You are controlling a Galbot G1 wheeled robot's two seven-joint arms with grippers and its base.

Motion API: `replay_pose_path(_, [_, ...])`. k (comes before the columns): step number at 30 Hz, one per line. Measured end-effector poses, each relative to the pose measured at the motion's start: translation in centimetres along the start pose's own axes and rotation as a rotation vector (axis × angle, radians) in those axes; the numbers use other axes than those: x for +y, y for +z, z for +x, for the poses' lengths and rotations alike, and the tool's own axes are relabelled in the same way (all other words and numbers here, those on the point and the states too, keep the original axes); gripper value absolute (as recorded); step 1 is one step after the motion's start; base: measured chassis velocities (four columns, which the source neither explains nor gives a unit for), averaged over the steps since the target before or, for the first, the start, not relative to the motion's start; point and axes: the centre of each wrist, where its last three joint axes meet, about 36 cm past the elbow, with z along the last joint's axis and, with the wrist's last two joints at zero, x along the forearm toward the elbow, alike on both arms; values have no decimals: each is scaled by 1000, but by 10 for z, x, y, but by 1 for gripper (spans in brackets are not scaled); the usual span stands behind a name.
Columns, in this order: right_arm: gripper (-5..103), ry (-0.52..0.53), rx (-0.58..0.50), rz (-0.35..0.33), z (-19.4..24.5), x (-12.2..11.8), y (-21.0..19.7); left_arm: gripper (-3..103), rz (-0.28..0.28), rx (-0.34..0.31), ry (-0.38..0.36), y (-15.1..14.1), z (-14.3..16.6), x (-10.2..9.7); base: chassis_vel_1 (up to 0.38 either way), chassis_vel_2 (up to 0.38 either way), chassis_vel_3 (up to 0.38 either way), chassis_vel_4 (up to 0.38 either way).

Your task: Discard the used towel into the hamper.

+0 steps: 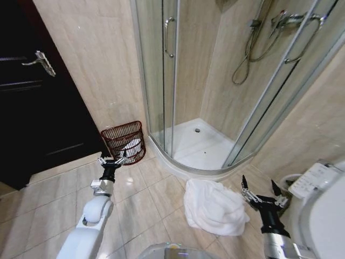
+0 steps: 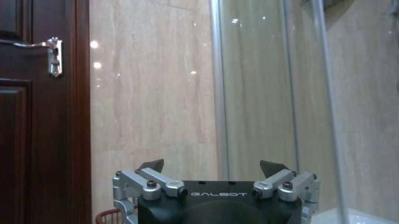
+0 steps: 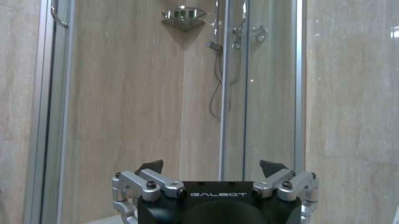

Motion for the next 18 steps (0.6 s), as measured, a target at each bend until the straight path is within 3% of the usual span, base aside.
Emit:
replay_pose_path(12, [100, 2, -27, 4, -3, 2, -6, 100, 91, 49, 73, -11, 8, -19, 0, -5, 6, 1])
replay_pose_path(18, [100, -14, -41, -2, -6, 7, -9, 100, 117, 72, 61, -16, 13, -29, 0, 0, 0, 0])
